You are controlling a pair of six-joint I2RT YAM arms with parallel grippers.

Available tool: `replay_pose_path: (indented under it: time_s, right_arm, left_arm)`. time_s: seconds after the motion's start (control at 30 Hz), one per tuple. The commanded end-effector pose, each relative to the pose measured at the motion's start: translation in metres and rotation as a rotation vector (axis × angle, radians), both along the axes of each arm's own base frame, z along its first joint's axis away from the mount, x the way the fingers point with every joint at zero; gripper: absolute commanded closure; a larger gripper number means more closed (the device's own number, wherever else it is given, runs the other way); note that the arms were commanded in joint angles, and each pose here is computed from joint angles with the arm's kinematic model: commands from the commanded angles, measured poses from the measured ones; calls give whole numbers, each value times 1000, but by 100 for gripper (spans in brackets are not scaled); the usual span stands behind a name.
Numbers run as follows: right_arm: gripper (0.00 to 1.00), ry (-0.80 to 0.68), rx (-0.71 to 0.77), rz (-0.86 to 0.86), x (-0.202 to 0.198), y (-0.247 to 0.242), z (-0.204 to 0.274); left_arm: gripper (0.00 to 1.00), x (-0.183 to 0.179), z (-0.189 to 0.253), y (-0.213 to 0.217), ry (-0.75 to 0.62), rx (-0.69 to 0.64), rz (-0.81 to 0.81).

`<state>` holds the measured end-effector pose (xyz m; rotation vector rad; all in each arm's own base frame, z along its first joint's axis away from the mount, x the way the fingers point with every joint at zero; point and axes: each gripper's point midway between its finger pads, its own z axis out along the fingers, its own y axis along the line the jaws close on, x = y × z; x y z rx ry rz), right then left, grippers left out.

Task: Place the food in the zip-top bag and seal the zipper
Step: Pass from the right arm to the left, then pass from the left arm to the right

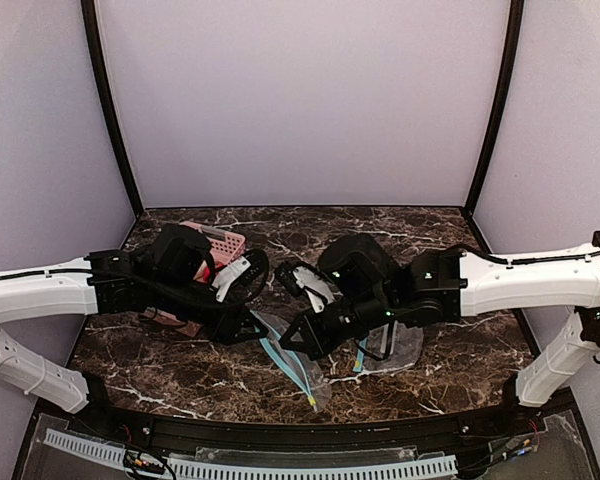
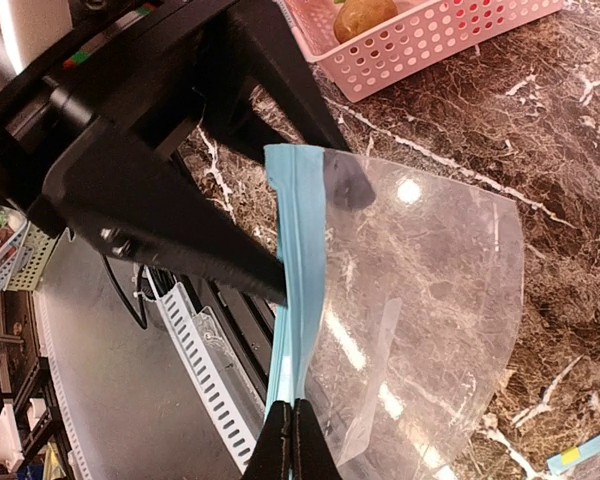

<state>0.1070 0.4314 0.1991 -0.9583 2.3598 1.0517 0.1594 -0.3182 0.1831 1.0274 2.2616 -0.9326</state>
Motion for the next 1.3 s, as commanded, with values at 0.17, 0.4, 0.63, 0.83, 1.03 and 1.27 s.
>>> replay_pose_path:
  time_s: [0.17, 0.4, 0.63, 0.83, 1.03, 1.27]
  right_arm:
    - [100, -74, -86, -74, 17, -7, -6]
    - [100, -164, -205, -207, 40, -16, -16]
    - [74, -150, -249, -382, 56, -20, -25]
    - [49, -117, -281, -474, 55, -17, -37]
    - [28, -109, -250, -541, 47, -18, -27]
    - [21, -116, -245, -574, 41, -7, -31]
  left_arm:
    - [82, 0, -14, 9, 15, 83, 24]
    - [98, 1, -23, 14, 80, 78, 115]
    - [99, 20, -21, 20, 179, -29, 392]
    - [99, 38, -22, 20, 199, -128, 541]
    - [99, 52, -24, 28, 163, -130, 638]
    - [99, 58, -20, 28, 164, -179, 682]
